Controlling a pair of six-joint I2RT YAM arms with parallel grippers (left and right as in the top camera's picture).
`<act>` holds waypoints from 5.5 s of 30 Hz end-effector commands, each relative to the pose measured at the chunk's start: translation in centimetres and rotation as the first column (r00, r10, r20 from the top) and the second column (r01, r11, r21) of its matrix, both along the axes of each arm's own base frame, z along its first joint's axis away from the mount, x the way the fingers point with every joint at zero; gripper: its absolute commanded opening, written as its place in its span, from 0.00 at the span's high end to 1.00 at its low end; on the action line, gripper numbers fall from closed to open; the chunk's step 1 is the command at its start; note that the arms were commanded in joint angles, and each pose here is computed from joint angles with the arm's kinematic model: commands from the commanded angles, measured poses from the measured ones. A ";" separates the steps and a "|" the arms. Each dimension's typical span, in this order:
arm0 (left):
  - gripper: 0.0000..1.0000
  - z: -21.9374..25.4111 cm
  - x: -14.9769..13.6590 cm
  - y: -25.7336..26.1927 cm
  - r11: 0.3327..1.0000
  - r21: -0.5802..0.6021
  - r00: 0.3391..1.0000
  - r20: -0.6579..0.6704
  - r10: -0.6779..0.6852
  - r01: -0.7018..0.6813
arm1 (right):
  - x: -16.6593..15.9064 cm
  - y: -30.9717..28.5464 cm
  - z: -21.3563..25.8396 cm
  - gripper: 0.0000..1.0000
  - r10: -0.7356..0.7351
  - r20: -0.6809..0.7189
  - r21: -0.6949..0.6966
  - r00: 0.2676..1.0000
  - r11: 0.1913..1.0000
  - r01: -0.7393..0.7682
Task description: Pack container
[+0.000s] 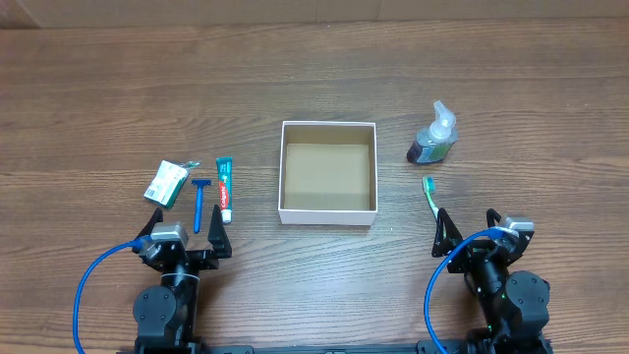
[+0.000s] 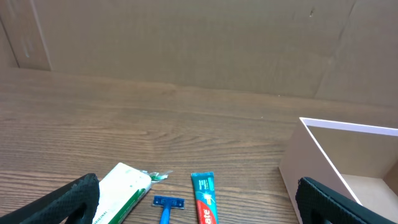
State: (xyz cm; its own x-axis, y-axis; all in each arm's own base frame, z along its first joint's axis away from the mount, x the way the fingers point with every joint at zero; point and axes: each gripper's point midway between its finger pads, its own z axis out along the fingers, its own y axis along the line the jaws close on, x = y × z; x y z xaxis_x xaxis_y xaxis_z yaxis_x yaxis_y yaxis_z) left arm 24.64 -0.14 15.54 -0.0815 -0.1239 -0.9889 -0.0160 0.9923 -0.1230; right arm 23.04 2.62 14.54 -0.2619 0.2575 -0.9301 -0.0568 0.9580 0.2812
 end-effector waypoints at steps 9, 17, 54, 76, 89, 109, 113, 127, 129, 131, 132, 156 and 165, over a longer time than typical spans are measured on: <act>0.00 0.1 0.0 0.0 1.000 0.014 1.000 0.009 -0.006 0.006 | -0.6 3.9 1.9 0.00 0.223 0.083 0.049 0.971 0.973 -0.227; 0.00 0.1 0.0 0.0 1.000 0.014 1.000 0.009 -0.006 0.006 | -0.3 2.7 7.1 0.00 0.147 0.185 0.044 0.972 0.987 -0.158; 0.00 0.1 0.0 0.0 1.000 0.014 1.000 0.009 -0.005 0.005 | 19.4 2.2 9.0 0.04 0.113 -0.601 -0.203 0.791 0.936 -0.288; 0.00 0.1 0.0 0.0 1.000 0.014 1.000 0.009 -0.006 0.006 | 20.2 2.1 -0.1 0.09 0.090 -0.775 -0.154 0.626 0.933 -0.325; 0.00 0.1 0.0 0.0 1.000 0.014 1.000 0.009 -0.006 0.006 | 21.0 2.0 -2.1 0.16 0.083 -0.790 -0.153 0.607 0.933 -0.326; 0.00 0.1 0.0 0.0 1.000 0.014 1.000 0.009 -0.006 0.006 | 21.4 2.0 -1.9 0.62 0.081 -0.781 -0.154 0.620 0.936 -0.317; 0.00 0.1 0.0 0.0 1.000 0.014 1.000 0.009 -0.005 0.005 | 21.4 2.1 -1.9 0.66 0.081 -0.780 -0.154 0.620 0.936 -0.317; 0.00 0.1 0.0 0.0 1.000 0.014 1.000 0.009 -0.005 0.005 | 21.4 2.6 1.6 0.73 0.081 -0.772 -0.146 0.630 0.942 -0.301; 0.00 0.1 0.0 0.0 1.000 0.014 1.000 0.009 -0.006 0.006 | 21.4 3.1 2.4 0.73 0.087 -0.770 -0.146 0.633 0.940 -0.307; 0.00 0.1 0.0 0.0 1.000 0.014 1.000 0.009 -0.006 0.006 | 21.3 3.3 3.4 0.73 0.057 -0.766 -0.161 0.640 0.947 -0.277; 0.00 0.1 0.0 0.0 1.000 0.014 1.000 0.009 -0.006 0.006 | 21.3 3.6 4.0 0.73 0.047 -0.763 -0.174 0.645 0.945 -0.275; 0.00 0.1 0.0 0.0 1.000 0.014 1.000 0.009 -0.005 0.005 | 13.7 12.1 18.6 0.76 0.190 -0.529 -0.163 0.827 0.934 -0.318; 0.00 0.1 0.0 0.0 1.000 0.014 1.000 0.009 -0.006 0.006 | 14.3 14.6 17.8 0.77 0.259 -0.533 -0.112 0.806 0.922 -0.370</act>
State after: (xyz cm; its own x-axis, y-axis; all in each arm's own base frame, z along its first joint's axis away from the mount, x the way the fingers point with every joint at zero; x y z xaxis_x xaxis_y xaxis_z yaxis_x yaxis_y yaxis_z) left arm 24.64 -0.15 15.57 -0.0804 -0.1239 -0.9890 -0.0155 0.9923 -0.1231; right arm 37.34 15.97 30.24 -0.7716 -0.1297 -0.6228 -0.2527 0.9609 0.1129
